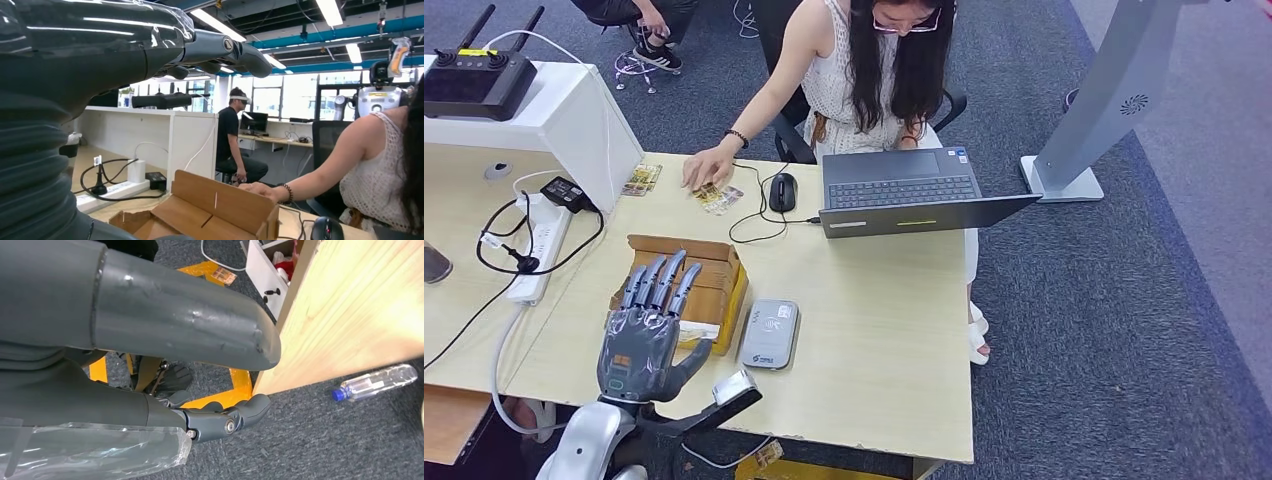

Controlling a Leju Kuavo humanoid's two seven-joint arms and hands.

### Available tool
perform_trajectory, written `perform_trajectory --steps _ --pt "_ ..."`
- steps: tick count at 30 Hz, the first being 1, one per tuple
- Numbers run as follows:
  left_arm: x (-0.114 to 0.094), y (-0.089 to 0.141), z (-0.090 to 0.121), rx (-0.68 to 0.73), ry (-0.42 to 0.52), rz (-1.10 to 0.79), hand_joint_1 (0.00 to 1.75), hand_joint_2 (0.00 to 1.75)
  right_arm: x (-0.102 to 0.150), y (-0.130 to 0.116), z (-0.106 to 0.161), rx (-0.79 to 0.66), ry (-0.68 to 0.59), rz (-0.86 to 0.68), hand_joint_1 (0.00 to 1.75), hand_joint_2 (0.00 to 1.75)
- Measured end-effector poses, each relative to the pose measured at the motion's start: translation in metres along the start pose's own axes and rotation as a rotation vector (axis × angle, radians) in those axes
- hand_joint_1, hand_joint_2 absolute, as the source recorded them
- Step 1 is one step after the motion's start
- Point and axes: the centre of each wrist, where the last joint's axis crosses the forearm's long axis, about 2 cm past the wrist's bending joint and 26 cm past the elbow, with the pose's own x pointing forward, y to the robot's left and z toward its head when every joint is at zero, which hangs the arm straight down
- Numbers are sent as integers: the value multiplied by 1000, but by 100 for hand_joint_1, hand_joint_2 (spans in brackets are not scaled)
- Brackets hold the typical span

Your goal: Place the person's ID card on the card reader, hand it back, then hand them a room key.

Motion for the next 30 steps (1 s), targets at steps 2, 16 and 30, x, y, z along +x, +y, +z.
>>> perform_trajectory --steps 2,16,30 --pt "1 -2 6 -8 -3 1 0 175 0 -1 0 -4 -2 -2 0 0" --pt "-5 -12 28 -104 57 -64 0 175 -1 -4 1 -14 5 1 0 0" --pt "-28 -43 35 -296 178 -187 0 175 1 -3 -1 11 31 39 0 0"
